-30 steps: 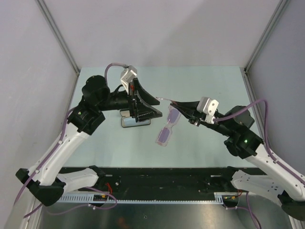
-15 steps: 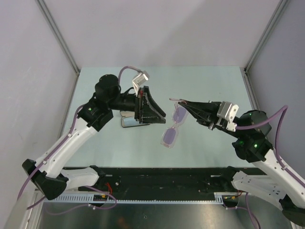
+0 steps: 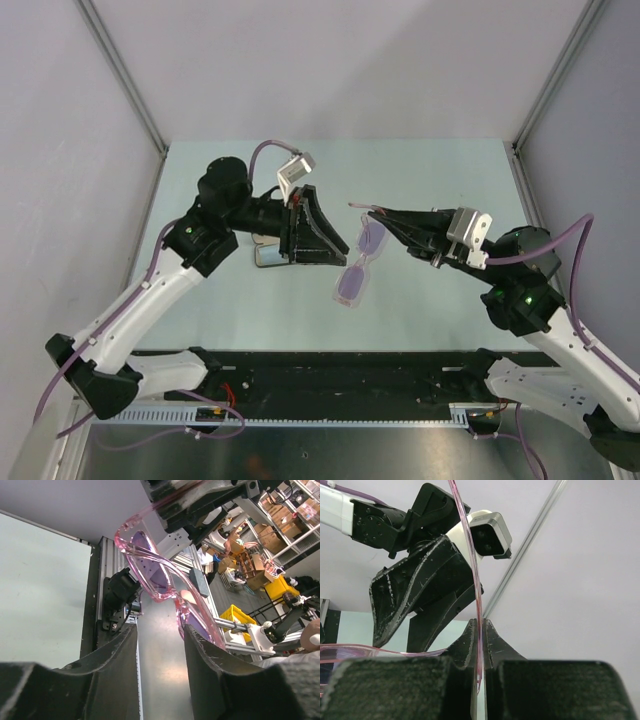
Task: Organize the sunglasses
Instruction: Fold the sunglasses.
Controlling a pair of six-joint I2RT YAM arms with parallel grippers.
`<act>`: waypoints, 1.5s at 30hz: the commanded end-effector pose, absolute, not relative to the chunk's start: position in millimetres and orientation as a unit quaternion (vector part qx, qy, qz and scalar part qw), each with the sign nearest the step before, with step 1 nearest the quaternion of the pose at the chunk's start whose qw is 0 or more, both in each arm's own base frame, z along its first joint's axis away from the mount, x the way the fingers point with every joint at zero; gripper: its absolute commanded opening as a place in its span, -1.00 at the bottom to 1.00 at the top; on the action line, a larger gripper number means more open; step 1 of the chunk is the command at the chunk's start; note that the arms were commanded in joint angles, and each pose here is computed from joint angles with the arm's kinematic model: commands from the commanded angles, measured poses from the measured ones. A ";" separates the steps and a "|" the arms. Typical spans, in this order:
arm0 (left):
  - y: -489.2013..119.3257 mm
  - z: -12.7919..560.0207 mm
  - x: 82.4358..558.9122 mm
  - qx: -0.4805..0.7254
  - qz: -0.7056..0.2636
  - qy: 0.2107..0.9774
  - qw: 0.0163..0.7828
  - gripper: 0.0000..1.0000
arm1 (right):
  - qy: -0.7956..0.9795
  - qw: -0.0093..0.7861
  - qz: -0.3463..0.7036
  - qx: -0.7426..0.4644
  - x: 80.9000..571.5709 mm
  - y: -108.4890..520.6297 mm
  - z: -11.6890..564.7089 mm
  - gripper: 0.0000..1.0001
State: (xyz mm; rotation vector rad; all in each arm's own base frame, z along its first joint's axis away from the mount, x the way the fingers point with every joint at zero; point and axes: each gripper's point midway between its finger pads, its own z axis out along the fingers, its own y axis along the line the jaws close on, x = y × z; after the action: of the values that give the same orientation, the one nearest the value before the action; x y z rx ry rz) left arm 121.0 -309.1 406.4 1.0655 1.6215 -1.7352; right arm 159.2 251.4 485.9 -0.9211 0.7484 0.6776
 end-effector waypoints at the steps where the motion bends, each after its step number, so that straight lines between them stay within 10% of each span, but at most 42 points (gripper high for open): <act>1: -299.1 424.1 100.1 0.425 -0.655 0.562 0.272 0.00 | 0.312 0.799 0.309 -0.412 151.8 242.3 512.6 -1.00; 7: -296.7 422.2 90.7 0.439 -0.662 0.551 0.256 0.03 | 0.310 0.802 0.304 -0.411 154.6 242.4 514.2 -1.00; 19: -300.6 416.9 89.4 0.440 -0.666 0.553 0.239 -0.52 | 0.307 0.805 0.300 -0.410 158.9 244.8 514.8 -1.00; 28: -302.5 411.1 87.7 0.429 -0.676 0.566 0.197 -0.45 | 0.300 0.810 0.281 -0.418 162.9 246.5 513.4 -1.00; 38: -302.0 413.7 87.0 0.417 -0.678 0.575 0.190 -0.99 | 0.301 0.808 0.280 -0.422 164.7 249.1 511.6 -0.98; 45: -304.5 412.0 90.1 0.405 -0.679 0.584 0.182 -0.99 | 0.308 0.807 0.281 -0.419 165.3 249.8 510.4 -0.59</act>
State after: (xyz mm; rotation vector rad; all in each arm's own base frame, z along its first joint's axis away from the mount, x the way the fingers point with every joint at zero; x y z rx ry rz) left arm 102.7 -309.0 402.9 1.0739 1.7102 -1.8783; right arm 160.2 255.9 494.2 -0.9445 0.6677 0.6424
